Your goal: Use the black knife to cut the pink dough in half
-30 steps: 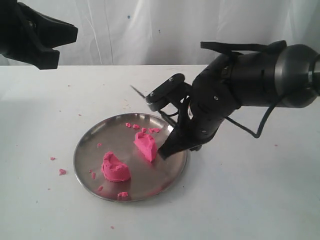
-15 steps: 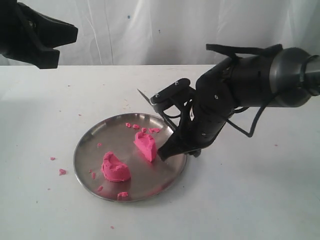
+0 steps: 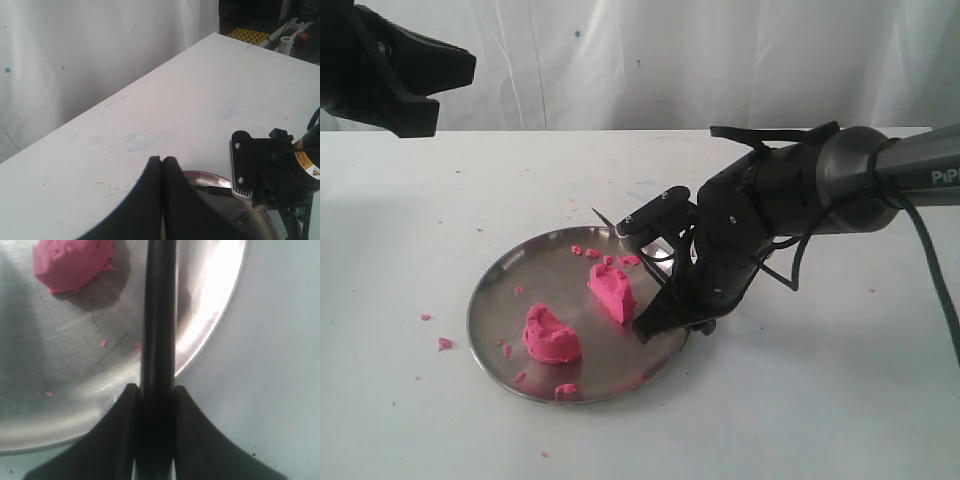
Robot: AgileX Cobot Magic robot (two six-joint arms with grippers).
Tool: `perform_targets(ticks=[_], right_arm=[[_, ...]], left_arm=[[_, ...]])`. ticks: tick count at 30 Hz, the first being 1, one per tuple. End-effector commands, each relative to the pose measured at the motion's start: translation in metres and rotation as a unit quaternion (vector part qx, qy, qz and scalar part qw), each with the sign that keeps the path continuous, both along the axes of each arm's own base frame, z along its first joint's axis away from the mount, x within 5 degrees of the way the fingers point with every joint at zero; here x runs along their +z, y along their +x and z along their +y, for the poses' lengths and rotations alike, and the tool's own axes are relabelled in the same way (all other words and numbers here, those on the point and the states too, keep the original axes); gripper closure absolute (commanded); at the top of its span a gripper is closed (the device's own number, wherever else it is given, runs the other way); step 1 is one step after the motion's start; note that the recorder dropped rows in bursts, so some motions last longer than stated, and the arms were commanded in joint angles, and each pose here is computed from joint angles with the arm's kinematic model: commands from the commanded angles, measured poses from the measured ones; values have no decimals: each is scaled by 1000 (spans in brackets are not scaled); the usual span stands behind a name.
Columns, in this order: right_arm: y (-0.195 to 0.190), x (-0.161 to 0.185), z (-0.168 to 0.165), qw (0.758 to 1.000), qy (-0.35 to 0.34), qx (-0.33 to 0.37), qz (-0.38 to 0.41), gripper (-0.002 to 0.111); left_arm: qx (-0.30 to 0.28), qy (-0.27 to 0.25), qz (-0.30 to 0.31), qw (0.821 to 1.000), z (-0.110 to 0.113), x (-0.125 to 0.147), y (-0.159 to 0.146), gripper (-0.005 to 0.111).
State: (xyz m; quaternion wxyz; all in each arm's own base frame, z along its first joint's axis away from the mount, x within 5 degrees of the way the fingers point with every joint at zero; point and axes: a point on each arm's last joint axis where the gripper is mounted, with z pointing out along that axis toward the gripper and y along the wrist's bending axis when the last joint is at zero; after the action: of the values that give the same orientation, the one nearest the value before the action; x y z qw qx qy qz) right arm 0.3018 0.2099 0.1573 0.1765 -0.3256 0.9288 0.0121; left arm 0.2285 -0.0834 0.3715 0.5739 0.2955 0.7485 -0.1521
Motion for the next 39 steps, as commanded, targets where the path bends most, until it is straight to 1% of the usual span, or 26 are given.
perform_targets(ticks=[1,5,9,13,22,23,24,26,30,33,34,35,36,38,39], right_arm=[[2,-2,-2,1000,2,-4,4,101],[2,-3,-2,1000,2,-4,5,91],[2,-3,-2,1000,2,-4,5,84],[2,-3,-2,1000,2,-4,5,81],[1,-3,-1,1000,7,-11,12,79],[1,-3,-1,1000,10,-14,15,77],[1,-3,0,1000,13,-16,15,70],[2,-2,1,1000,18,-15,8,63],[4,14,2,1000,22,-18,4,62],[0,56,-3,1000,21,-19,-9,62],[-3,76,-12,999,-5,-2,-41,62],[-3,84,-18,997,-33,10,-65,62],[-2,94,-30,992,-77,4,-98,62],[12,110,-67,966,-151,-95,-189,67],[16,111,-90,950,-169,-159,-211,74]], left_arm=[[-4,-9,2,1000,-1,2,-2,107],[-4,-9,2,1000,-1,2,-2,107],[-4,-9,2,1000,-1,2,-2,107],[-4,-9,2,1000,-1,2,-2,107],[-4,-9,2,1000,-1,2,-2,107],[-4,-9,2,1000,-1,2,-2,107],[-4,-9,2,1000,-1,2,-2,107],[-4,-9,2,1000,-1,2,-2,107],[-4,-9,2,1000,-1,2,-2,107],[-4,-9,2,1000,-1,2,-2,107],[-4,-9,2,1000,-1,2,-2,107],[-4,-9,2,1000,-1,2,-2,107],[-4,-9,2,1000,-1,2,-2,107],[-5,-9,2,1000,-1,2,-2,107],[-5,-7,2,1000,-1,2,-2,107]])
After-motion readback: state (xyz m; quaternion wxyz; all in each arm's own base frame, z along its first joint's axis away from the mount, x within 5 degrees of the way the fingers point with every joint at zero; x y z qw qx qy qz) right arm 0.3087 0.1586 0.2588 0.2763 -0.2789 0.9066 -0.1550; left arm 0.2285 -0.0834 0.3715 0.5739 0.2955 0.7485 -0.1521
